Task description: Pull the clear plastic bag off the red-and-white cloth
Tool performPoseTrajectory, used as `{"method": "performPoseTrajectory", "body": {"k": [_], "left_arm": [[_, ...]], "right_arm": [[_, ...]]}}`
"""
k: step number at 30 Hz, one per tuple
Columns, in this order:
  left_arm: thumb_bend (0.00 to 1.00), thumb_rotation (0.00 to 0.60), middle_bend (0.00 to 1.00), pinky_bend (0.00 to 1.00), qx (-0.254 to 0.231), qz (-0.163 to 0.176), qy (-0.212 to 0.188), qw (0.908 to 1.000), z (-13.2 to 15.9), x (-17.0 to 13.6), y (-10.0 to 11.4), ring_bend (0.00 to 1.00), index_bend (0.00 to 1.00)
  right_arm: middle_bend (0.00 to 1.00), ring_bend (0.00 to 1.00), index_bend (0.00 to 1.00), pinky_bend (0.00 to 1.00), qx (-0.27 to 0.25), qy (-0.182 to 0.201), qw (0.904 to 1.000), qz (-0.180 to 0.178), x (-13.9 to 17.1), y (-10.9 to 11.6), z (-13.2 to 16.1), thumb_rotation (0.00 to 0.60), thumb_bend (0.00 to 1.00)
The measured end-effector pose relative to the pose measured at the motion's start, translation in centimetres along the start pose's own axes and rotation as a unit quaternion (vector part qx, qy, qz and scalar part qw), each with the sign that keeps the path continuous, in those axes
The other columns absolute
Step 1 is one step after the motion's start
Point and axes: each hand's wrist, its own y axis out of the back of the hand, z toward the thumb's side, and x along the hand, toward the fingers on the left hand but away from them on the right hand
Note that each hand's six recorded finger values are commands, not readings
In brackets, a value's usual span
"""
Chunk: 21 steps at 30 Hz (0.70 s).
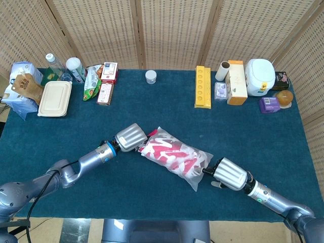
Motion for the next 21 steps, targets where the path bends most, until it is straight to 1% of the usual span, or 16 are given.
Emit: {"method": "performPoseTrajectory", "body": {"k": [8,21], "left_arm": [[0.45,0.600,1.00,0.99,-0.008,-0.003,0.004,1.0000,0.3,0.1,0.0,1.00,0.71],[0.45,0.600,1.00,0.99,-0.016,-0.004,0.012,0.9998,0.4,0.5,0.1,1.00,0.70]], "right_arm": [[0.74,0.96,0.28,1.00,0.019,0.023,0.9994,-0.016,-1.1,-0.5,1.2,0.600,0.04],[0.77,0.99,0.30,1.00,0.036,0.054,0.9976,-0.023,-1.9,-0.9,2.4,0.600,0.20]]}}
